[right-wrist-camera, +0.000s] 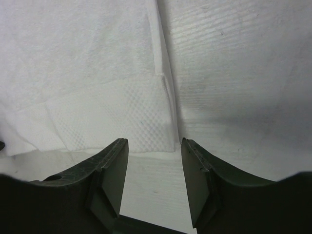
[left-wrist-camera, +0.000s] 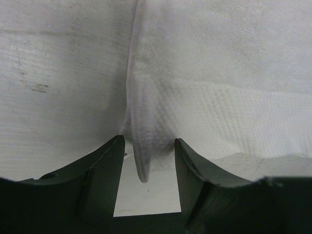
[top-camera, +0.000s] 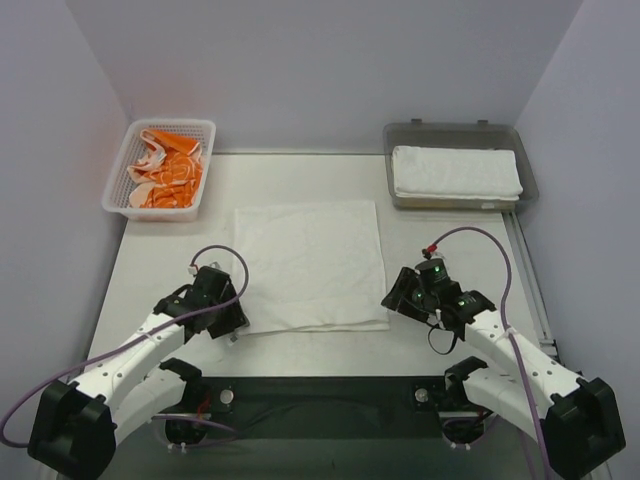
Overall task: Fold and stack the towels
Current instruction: Fold the towel
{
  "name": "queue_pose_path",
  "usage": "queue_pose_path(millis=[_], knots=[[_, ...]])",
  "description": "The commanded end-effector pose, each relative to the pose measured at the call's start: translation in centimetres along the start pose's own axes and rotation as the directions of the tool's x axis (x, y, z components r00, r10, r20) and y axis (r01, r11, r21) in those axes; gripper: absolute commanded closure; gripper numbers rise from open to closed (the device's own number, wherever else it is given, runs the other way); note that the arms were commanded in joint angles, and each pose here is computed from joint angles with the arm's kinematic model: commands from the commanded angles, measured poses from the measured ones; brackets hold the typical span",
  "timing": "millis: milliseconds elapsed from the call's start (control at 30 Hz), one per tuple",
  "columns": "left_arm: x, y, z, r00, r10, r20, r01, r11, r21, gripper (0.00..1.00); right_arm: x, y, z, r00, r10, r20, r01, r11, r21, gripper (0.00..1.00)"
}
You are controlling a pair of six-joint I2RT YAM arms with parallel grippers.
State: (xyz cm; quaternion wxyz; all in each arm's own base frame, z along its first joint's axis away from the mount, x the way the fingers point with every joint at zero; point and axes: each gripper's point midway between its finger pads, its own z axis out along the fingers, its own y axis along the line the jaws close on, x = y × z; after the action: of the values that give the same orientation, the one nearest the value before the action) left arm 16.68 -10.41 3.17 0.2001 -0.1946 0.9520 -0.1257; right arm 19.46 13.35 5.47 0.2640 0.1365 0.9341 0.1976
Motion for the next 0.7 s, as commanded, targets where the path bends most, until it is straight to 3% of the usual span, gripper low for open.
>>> queue_pose_path(millis=[0, 67, 167, 467, 667], knots=[[-0.3, -0.6, 0.2, 1.000, -0.001, 0.012, 0.001, 1.000, 0.020, 0.46, 0.3, 0.4, 0.9, 0.996, 0.090, -0.016, -0.091, 0.996, -0.019, 0.53], [-0.2, -0.6, 0.2, 1.000, 0.000, 0.011, -0.001, 1.000, 0.019, 0.49, 0.5, 0.3, 1.3, 0.994, 0.107, -0.026, -0.107, 0.994, -0.015, 0.54], [-0.4, -0.8, 0.1, 1.000, 0.004, 0.019, -0.005, 1.000, 0.028, 0.62, 0.7, -0.1, 1.6, 0.991, 0.127, -0.035, -0.126, 0.992, 0.004, 0.54], [-1.1, -1.3, -0.6, 0.998, 0.016, 0.054, -0.019, 0.998, 0.054, 0.81, 1.5, -0.5, 2.6, 0.978, 0.193, -0.073, -0.193, 0.981, 0.018, 0.59], [-1.7, -1.3, -1.1, 0.996, 0.036, 0.080, -0.040, 0.998, 0.044, 0.86, 2.2, -1.0, 3.2, 0.972, 0.210, -0.104, -0.206, 0.977, 0.050, 0.60]])
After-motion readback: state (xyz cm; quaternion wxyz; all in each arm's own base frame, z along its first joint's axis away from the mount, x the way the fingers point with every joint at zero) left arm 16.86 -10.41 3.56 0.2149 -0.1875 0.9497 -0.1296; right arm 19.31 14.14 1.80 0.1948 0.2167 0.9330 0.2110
